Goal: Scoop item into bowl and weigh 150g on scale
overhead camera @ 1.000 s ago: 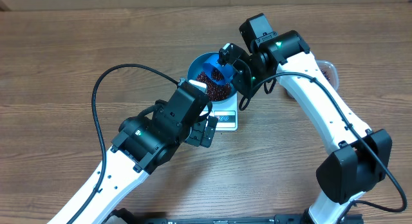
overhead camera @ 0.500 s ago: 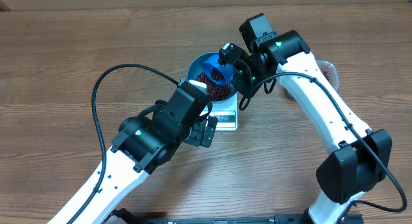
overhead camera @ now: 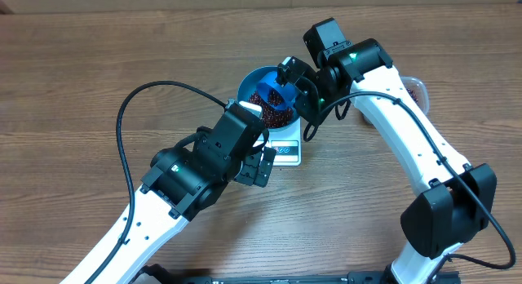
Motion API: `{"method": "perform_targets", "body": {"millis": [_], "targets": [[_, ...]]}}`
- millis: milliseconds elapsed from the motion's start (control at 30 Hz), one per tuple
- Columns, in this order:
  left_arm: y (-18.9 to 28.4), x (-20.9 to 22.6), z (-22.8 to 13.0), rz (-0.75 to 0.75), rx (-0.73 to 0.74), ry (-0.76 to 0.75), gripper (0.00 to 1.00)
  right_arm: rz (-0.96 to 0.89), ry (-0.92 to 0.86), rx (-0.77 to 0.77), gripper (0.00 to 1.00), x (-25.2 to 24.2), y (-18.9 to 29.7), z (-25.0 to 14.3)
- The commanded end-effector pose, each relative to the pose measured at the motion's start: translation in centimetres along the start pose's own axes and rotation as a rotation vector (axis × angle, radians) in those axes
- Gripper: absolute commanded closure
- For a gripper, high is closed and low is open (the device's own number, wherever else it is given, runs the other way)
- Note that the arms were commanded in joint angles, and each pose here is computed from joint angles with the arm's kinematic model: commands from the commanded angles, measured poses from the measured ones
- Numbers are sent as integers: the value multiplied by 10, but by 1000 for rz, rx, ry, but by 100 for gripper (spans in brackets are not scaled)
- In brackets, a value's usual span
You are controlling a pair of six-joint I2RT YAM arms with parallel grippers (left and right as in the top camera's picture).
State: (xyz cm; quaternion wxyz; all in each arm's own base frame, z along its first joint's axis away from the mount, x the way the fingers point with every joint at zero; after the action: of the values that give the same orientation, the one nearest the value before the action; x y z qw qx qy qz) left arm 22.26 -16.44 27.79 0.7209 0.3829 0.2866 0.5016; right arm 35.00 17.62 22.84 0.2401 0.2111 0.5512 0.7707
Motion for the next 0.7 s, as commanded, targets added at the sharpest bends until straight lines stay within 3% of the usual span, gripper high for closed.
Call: {"method": "perform_targets", "body": {"millis": [0, 667], "targets": [[5, 2, 2, -5, -19, 11, 0, -7, 37, -69, 96, 6, 23, 7], [5, 2, 2, -6, -19, 11, 0, -13, 37, -81, 96, 4, 23, 9]]}}
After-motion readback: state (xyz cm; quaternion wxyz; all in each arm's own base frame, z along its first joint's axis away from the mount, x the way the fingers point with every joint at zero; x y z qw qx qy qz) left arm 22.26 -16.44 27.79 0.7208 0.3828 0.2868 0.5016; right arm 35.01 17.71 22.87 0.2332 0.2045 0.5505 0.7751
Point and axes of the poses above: each gripper's point midway between its finger pads, its own y axis back along the fingers, its own x axis along the line the jaws close on, z = x × y, the point moved 7 cm from there along y, back along the fingers, and after that the axes turned 1 degree about -y, right-handed, at the moved point
